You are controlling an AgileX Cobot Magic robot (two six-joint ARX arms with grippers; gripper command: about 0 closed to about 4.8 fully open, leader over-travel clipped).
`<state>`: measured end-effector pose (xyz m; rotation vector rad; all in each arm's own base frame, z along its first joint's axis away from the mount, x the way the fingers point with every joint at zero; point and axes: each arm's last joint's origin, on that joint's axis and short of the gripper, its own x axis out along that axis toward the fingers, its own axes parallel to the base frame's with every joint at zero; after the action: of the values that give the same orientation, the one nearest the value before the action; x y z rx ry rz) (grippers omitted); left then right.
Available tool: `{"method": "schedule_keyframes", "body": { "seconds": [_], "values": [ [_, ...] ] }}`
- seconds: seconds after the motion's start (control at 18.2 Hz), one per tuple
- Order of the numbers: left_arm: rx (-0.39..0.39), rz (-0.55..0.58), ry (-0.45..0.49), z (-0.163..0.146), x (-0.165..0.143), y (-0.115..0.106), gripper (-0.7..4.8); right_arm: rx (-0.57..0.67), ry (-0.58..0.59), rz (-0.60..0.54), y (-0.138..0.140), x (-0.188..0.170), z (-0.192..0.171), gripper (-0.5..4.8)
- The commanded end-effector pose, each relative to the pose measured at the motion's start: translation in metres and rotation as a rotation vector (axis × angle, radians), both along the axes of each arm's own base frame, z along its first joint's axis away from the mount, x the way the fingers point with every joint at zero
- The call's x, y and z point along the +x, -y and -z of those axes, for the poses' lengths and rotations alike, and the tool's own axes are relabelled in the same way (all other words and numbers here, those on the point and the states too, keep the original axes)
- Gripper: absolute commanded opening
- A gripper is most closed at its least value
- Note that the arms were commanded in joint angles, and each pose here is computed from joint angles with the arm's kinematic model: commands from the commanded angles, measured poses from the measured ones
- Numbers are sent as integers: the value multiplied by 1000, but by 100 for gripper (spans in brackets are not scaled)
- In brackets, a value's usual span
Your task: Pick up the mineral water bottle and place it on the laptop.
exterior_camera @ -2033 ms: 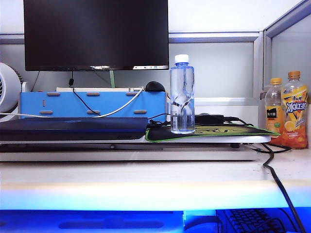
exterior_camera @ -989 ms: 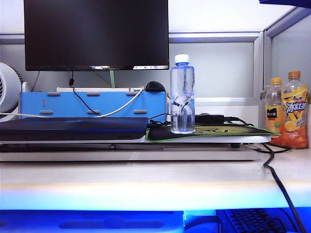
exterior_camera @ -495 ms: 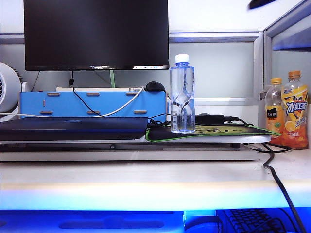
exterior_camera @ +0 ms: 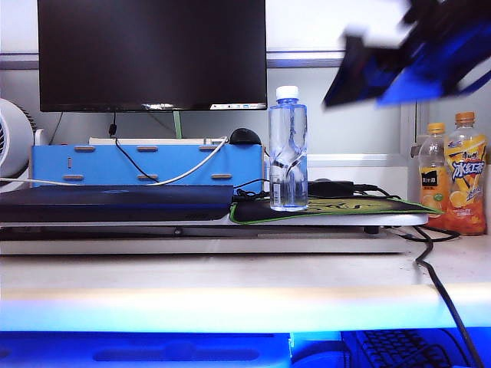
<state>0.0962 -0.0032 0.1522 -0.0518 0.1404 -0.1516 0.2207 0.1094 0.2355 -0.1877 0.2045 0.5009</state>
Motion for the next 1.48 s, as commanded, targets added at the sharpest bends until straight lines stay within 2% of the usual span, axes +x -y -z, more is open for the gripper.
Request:
{"method": "schedule_keyframes", "body": {
  "seconds": [0.05, 0.27, 0.44, 1.15, 1.21, 1.26, 1.32, 1.48],
  "values": [
    [0, 6, -4, 1, 0, 0, -2, 31, 50, 11, -17, 34, -4, 479],
    [0, 6, -4, 1, 0, 0, -2, 30, 50, 11, -42, 86, -8, 479],
    [1, 6, -4, 1, 0, 0, -2, 29, 47, 11, -53, 109, -6, 479],
    [1, 6, -4, 1, 0, 0, -2, -8, -9, 46, -73, 152, 13, 479],
    [1, 6, -4, 1, 0, 0, -2, -11, -8, 58, -73, 152, 13, 361],
    [1, 6, -4, 1, 0, 0, -2, -10, -4, 58, -73, 153, 12, 106],
    [0, 6, -4, 1, 0, 0, -2, -7, 1, 58, -73, 153, 12, 20],
    [1, 6, -4, 1, 0, 0, -2, 25, 57, 53, -73, 153, 2, -1]
  ]
}}
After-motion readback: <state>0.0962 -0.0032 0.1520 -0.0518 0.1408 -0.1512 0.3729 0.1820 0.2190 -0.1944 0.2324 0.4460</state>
